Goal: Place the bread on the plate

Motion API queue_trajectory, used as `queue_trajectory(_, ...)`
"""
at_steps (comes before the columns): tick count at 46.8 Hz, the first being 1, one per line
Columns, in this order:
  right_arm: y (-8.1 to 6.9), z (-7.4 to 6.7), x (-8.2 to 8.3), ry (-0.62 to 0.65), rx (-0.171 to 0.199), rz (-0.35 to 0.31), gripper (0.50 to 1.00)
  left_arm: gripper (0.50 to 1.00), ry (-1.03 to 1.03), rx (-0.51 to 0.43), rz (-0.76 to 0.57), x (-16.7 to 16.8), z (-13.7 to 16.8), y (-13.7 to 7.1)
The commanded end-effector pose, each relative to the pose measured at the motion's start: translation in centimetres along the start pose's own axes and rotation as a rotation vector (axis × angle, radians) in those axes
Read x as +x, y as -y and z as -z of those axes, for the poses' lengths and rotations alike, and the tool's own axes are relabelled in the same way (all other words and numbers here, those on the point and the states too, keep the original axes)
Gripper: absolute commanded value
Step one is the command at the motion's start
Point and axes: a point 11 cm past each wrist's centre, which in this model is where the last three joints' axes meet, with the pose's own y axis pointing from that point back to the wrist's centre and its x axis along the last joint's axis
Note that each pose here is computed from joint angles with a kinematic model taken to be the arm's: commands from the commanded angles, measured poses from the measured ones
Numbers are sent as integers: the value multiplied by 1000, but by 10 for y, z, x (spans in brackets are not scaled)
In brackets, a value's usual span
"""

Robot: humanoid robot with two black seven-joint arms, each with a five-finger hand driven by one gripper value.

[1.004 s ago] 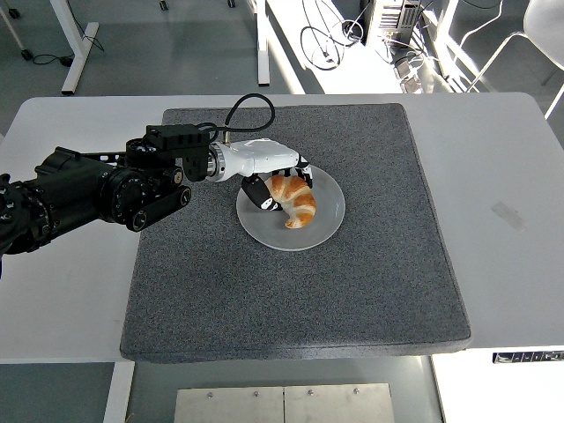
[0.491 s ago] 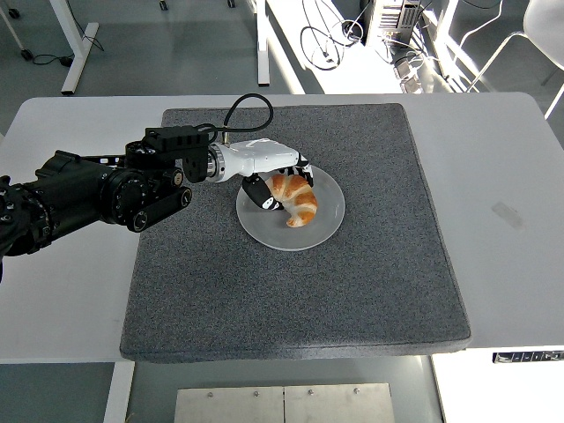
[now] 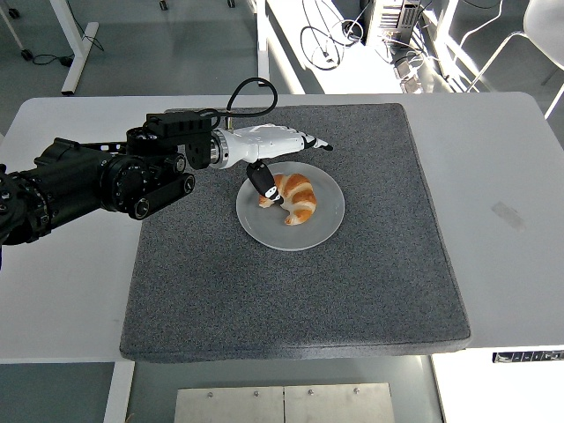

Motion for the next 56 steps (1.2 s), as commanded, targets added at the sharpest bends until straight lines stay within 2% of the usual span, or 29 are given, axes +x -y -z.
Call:
queue_trajectory(1, 0, 0, 0, 0, 0, 0, 1000, 980, -17, -12, -57, 27, -8, 1)
queue_trajectory(7, 0, 0, 0, 0, 0, 0, 1000, 981, -44, -28, -133, 65, -19, 1)
queue_trajectory(16, 0, 0, 0, 0, 0, 0, 1000, 984, -189, -53, -278, 99, -24, -3)
queue_trajectory(26, 0, 0, 0, 0, 0, 0, 1000, 984, -280, 18, -412, 123, 6, -18)
queue_trajectory(32, 0, 0, 0, 0, 0, 0, 1000, 984, -429, 69, -513, 139, 23, -29)
queue_trajectory(41, 0, 0, 0, 0, 0, 0, 1000, 986, -743, 219, -580, 138, 49, -37)
queue_trajectory(53, 0, 0, 0, 0, 0, 0, 1000, 987, -1079, 274, -629, 118, 71, -42)
queue_trajectory(56, 0, 0, 0, 0, 0, 0, 1000, 987, -1122, 285, -654, 115, 82, -50)
